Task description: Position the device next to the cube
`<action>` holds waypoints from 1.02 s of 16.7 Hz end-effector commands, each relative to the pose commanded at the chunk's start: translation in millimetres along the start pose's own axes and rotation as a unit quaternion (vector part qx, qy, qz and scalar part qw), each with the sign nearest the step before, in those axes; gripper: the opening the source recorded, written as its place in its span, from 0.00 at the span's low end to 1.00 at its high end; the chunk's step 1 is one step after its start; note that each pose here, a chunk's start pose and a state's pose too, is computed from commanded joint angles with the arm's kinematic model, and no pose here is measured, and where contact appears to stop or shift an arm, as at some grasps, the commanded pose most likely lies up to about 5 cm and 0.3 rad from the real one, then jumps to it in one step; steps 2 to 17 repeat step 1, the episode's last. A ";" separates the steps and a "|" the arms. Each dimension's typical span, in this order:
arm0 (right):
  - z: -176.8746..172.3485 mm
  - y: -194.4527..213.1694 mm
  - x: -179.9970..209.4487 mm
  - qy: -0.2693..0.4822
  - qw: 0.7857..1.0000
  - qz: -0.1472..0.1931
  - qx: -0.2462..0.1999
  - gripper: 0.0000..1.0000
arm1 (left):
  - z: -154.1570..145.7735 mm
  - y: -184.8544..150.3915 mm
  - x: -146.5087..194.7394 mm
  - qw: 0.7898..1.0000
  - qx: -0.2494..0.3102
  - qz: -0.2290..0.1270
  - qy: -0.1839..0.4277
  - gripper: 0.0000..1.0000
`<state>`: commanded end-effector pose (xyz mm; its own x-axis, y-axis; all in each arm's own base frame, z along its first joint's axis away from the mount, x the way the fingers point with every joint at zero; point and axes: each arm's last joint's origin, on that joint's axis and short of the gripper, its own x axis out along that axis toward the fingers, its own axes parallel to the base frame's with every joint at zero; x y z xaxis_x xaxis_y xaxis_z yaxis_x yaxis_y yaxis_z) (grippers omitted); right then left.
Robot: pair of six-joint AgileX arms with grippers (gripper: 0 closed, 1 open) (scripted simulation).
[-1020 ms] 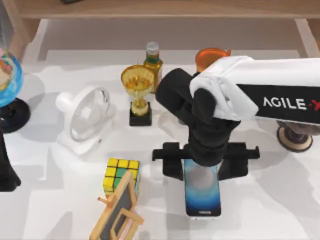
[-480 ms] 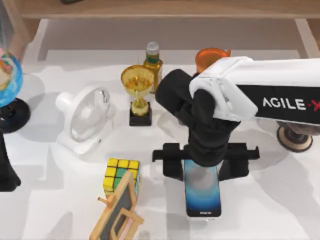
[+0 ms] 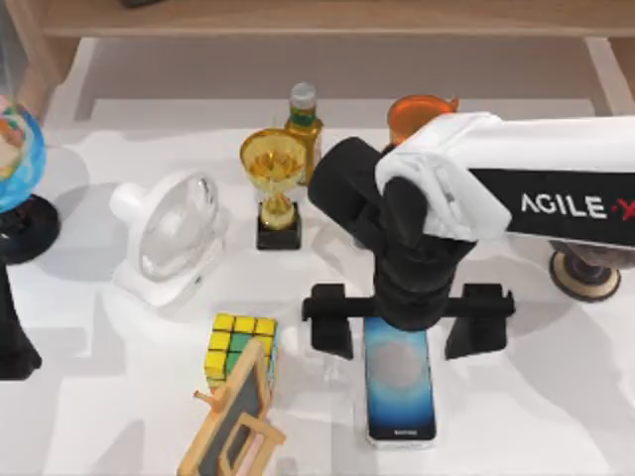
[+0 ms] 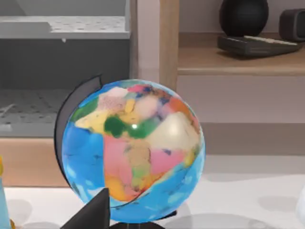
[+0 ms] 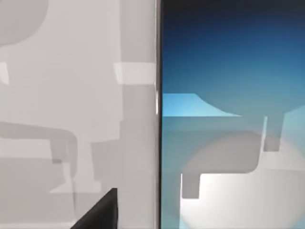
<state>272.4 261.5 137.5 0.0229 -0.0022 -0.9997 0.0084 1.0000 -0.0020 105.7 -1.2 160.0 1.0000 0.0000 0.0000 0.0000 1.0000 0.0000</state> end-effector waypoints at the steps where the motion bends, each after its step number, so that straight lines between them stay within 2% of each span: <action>1: 0.0 0.0 0.0 0.000 1.000 0.000 0.000 1.00 | 0.0 0.0 0.0 1.000 0.000 0.000 0.000 1.00; 17: 0.0 0.0 0.0 0.000 1.000 0.000 0.000 1.00 | 0.0 0.0 0.0 1.000 0.000 0.000 0.000 1.00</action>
